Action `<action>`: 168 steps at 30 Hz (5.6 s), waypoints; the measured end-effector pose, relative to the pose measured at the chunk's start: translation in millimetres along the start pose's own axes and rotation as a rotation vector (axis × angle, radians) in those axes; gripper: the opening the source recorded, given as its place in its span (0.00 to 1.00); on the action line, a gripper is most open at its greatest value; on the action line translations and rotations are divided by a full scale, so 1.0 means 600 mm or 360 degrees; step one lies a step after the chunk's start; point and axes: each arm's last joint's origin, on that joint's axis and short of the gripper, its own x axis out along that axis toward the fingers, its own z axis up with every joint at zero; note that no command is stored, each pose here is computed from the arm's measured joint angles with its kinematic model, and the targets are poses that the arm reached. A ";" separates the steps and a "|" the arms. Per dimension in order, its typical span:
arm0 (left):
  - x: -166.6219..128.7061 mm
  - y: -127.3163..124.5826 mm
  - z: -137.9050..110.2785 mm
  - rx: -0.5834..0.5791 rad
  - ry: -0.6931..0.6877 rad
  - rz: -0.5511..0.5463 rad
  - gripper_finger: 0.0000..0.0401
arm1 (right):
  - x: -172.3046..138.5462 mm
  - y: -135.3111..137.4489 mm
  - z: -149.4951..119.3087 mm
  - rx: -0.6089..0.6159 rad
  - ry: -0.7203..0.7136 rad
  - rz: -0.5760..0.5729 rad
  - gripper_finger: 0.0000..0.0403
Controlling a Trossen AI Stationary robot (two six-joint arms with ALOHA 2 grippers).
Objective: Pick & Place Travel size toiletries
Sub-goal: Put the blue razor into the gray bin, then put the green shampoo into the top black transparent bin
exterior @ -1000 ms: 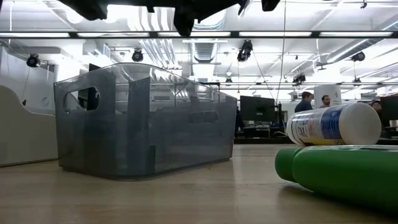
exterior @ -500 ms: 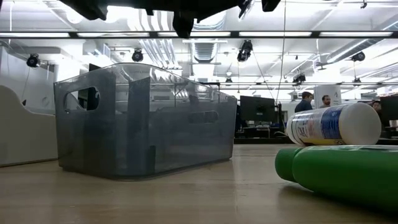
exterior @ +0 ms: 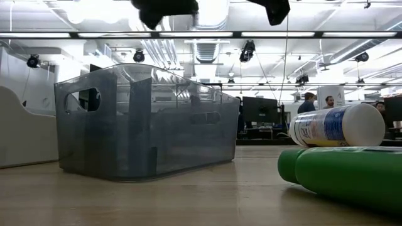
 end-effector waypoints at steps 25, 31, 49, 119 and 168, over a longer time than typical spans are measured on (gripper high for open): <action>-0.188 -0.004 -0.152 0.0020 0.1357 -0.0235 0.10 | -0.006 -0.006 -0.043 0.0119 0.0414 -0.0072 0.49; -0.193 0.004 -0.201 -0.0001 0.1535 -0.0214 0.11 | -0.009 -0.008 -0.052 0.0199 0.0507 -0.0102 0.44; -0.197 0.013 -0.221 -0.0056 0.1574 -0.0011 0.35 | -0.008 0.013 -0.059 0.0693 0.0748 0.0397 0.58; -0.174 -0.041 -0.104 0.0112 0.0761 -0.0587 0.42 | 0.173 0.173 -0.195 0.1013 0.2168 -0.0568 0.71; -0.151 -0.052 -0.046 0.0217 0.0101 -0.0518 0.42 | 0.058 0.137 -0.058 0.0251 0.1697 -0.0535 0.38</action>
